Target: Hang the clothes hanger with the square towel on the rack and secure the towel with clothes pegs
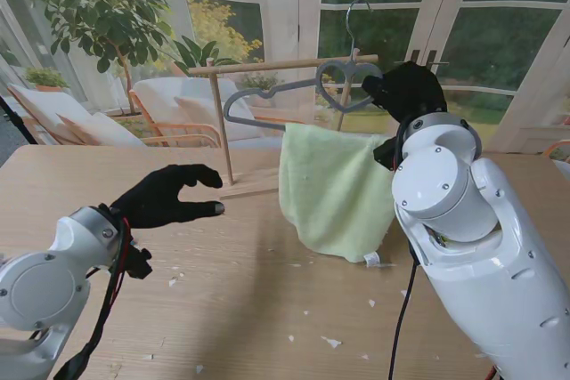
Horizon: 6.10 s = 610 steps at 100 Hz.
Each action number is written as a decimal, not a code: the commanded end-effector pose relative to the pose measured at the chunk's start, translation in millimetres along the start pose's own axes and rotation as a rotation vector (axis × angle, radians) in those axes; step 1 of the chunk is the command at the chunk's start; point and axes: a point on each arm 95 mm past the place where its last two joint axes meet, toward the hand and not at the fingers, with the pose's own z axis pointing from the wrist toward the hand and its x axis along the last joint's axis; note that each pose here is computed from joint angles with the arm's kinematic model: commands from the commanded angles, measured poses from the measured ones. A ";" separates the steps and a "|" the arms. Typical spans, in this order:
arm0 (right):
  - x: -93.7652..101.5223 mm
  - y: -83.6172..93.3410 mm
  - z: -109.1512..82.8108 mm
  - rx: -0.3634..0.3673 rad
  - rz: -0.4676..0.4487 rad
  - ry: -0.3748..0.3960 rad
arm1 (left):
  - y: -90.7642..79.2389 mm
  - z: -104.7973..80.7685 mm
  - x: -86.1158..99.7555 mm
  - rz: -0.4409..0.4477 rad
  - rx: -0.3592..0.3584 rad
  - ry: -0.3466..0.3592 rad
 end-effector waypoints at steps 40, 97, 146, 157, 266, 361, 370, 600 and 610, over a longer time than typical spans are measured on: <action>12.2 5.1 -11.1 0.028 0.020 0.047 | 64.3 62.7 -35.6 -0.152 0.035 -0.155; 22.5 2.9 -13.3 0.073 0.028 0.094 | 99.4 125.7 -38.2 -0.389 -0.022 -0.098; 38.2 18.7 -17.8 0.101 0.111 0.105 | 112.4 143.5 -54.5 -0.544 -0.057 -0.205; 40.9 22.0 -19.1 0.097 0.120 0.104 | 112.5 144.1 -60.4 -0.513 -0.064 -0.219; 25.6 19.8 -18.9 0.094 0.128 0.057 | 24.8 64.4 -100.4 -0.124 0.000 -0.390; 13.6 14.8 -18.0 0.114 0.105 0.028 | 11.3 16.4 -265.8 0.167 0.083 -0.902; 13.1 14.4 -18.4 0.115 0.105 0.027 | 15.3 14.6 -269.1 0.195 0.077 -0.931; 7.0 15.7 -20.9 0.135 0.132 0.031 | 63.0 -7.3 -276.5 0.153 -0.047 -1.018; 7.0 15.1 -20.7 0.137 0.133 0.029 | 59.9 -8.6 -278.8 0.166 -0.070 -0.987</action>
